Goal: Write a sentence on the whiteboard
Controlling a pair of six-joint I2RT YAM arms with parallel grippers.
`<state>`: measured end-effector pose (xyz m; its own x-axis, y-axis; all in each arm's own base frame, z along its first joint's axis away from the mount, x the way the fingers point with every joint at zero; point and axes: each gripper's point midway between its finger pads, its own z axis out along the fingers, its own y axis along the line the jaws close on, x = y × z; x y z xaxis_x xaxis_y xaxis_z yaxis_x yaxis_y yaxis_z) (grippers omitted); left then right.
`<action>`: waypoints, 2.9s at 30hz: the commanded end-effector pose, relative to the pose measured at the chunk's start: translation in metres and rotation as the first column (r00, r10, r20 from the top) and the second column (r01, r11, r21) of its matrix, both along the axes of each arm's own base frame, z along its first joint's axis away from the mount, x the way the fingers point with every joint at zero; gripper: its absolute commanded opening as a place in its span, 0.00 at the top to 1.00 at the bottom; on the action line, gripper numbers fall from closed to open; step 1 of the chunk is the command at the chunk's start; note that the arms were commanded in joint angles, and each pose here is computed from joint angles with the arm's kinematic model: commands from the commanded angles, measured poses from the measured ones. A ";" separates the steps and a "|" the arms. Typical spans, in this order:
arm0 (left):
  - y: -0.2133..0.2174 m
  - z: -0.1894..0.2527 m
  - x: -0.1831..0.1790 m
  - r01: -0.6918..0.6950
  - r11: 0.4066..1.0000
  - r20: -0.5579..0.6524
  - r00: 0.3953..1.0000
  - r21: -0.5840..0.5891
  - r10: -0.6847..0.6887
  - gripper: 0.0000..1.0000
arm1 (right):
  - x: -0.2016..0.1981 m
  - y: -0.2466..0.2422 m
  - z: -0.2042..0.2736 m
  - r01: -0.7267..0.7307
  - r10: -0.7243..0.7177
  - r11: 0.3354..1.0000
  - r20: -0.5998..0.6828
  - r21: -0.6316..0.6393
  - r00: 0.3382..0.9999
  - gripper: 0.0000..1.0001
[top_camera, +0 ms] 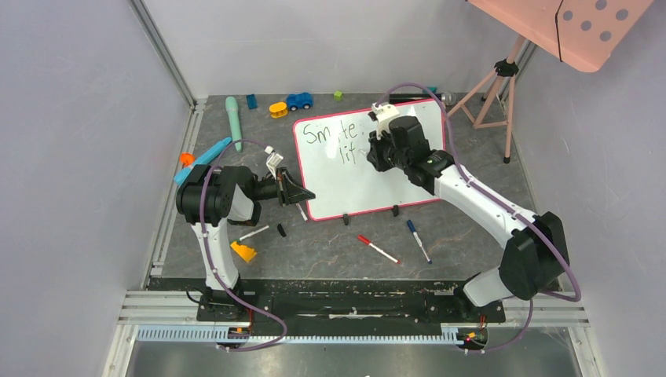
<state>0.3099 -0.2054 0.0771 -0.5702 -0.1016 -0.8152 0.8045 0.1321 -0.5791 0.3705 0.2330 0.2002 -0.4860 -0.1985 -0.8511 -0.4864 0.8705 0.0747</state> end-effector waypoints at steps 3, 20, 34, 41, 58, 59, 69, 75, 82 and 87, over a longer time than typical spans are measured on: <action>-0.002 -0.001 -0.007 0.052 0.999 0.143 0.988 0.015 -0.054 0.85 | 0.010 0.001 0.008 0.016 -0.016 1.000 0.034 0.012 0.999 1.00; -0.002 -0.001 -0.006 0.050 0.999 0.142 0.989 0.015 -0.052 0.85 | 0.014 -0.028 0.004 0.149 -0.145 0.986 0.048 -0.080 0.988 1.00; -0.002 -0.002 -0.007 0.051 0.999 0.140 0.989 0.015 -0.052 0.85 | 0.010 -0.020 0.030 0.102 -0.100 0.995 0.098 -0.010 0.990 1.00; -0.002 -0.002 -0.007 0.052 0.999 0.141 0.989 0.015 -0.053 0.85 | 0.008 -0.010 0.048 0.039 -0.046 0.998 0.146 0.047 0.988 1.00; -0.003 -0.001 -0.007 0.052 0.999 0.142 0.988 0.015 -0.054 0.85 | 0.021 -0.001 0.036 0.041 -0.044 0.999 0.115 0.030 0.992 1.00; -0.003 -0.001 -0.007 0.053 0.998 0.141 0.988 0.015 -0.055 0.85 | 0.022 -0.001 0.036 0.043 -0.046 0.999 0.115 0.026 0.992 1.00; -0.002 -0.001 -0.007 0.052 0.999 0.139 0.989 0.015 -0.053 0.85 | 0.020 -0.004 0.028 0.053 -0.053 0.999 0.096 0.010 0.994 1.00; -0.003 -0.002 -0.007 0.052 0.999 0.134 0.989 0.014 -0.054 0.85 | 0.004 -0.010 0.010 0.047 -0.047 0.999 0.051 0.015 0.998 1.00; -0.003 -0.003 -0.007 0.049 0.999 0.125 0.991 0.013 -0.050 0.85 | -0.008 -0.013 -0.003 0.045 -0.046 0.999 0.019 0.018 0.999 1.00; -0.002 -0.003 -0.007 0.047 0.999 0.124 0.991 0.013 -0.048 0.85 | -0.006 -0.017 -0.002 0.064 -0.064 0.998 0.025 0.005 0.998 1.00</action>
<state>0.3097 -0.2054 0.0769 -0.5711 -0.1016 -0.8146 0.8038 0.1321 -0.5800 0.3600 0.2200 0.1824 -0.5103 -0.1936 -0.8379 -0.4536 0.8884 0.0711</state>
